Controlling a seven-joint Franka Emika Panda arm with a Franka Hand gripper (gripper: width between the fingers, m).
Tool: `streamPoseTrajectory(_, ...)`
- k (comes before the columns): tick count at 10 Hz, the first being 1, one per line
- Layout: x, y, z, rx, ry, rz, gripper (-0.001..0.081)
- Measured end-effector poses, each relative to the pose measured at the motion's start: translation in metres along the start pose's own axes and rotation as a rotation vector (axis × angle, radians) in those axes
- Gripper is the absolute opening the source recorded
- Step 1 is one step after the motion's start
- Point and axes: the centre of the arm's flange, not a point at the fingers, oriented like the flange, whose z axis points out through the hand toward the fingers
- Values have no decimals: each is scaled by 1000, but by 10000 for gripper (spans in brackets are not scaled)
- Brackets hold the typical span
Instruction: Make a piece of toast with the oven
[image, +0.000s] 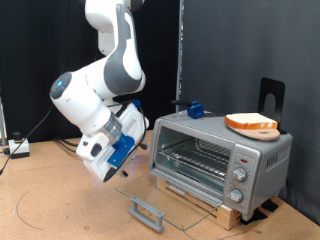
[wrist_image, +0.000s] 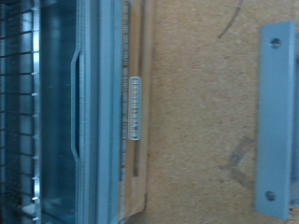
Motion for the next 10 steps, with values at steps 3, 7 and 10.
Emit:
streamPoseTrajectory(3, -23, -16, -19, 1, 20, 3, 809)
streamPoseTrajectory(7, -35, -54, -22, 141, -94, -284, 809)
streamPoseTrajectory(10, -54, -90, -35, 136, -164, -656, 809)
